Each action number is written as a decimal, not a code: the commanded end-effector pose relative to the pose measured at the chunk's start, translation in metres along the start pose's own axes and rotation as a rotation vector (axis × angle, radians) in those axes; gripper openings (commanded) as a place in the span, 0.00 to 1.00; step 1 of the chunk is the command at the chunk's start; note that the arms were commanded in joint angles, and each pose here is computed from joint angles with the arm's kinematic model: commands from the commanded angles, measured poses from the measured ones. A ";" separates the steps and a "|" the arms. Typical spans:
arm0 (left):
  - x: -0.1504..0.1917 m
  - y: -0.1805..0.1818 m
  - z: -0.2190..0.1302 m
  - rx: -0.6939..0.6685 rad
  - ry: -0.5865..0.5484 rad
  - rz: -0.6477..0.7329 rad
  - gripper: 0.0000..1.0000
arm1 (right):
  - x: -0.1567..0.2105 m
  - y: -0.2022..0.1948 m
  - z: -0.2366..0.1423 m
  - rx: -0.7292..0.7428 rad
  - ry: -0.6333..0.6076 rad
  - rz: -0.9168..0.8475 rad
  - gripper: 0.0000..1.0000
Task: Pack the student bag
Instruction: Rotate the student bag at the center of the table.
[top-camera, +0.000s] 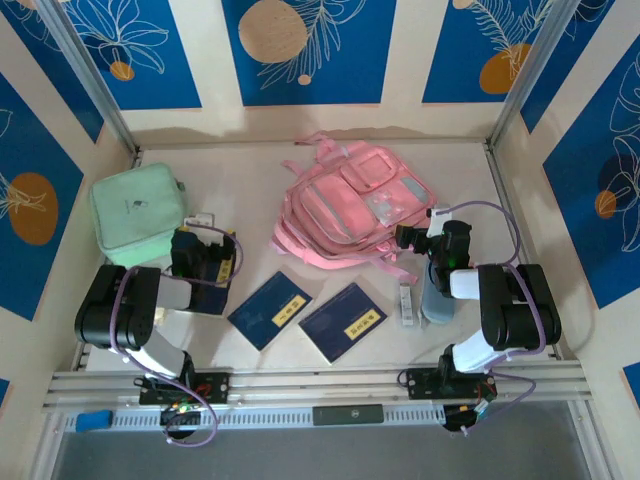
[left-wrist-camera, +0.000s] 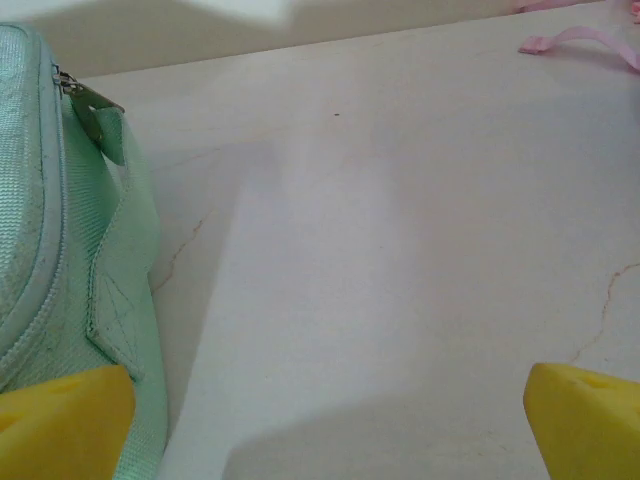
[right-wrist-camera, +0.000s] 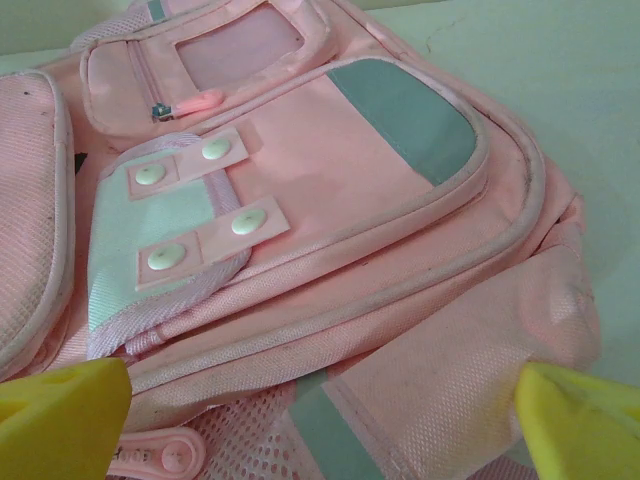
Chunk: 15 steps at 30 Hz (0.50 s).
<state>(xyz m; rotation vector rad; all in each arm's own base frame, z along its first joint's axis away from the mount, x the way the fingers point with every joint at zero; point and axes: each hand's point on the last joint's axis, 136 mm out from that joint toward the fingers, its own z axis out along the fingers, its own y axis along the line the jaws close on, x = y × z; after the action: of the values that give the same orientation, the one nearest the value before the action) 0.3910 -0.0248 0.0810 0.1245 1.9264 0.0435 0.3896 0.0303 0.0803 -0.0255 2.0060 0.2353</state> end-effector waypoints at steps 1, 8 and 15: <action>-0.013 -0.002 0.001 0.015 -0.032 0.005 0.99 | -0.014 0.004 0.001 -0.021 -0.040 -0.027 0.99; -0.012 -0.002 0.001 0.014 -0.029 0.005 1.00 | -0.015 0.004 0.001 -0.025 -0.040 -0.025 0.99; -0.013 -0.001 0.001 0.012 -0.032 0.006 0.99 | -0.015 0.006 0.001 -0.042 -0.037 -0.024 0.99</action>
<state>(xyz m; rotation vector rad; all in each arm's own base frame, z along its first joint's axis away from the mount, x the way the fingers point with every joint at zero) 0.3910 -0.0248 0.0810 0.1245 1.9264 0.0435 0.3895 0.0310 0.0806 -0.0330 2.0050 0.2422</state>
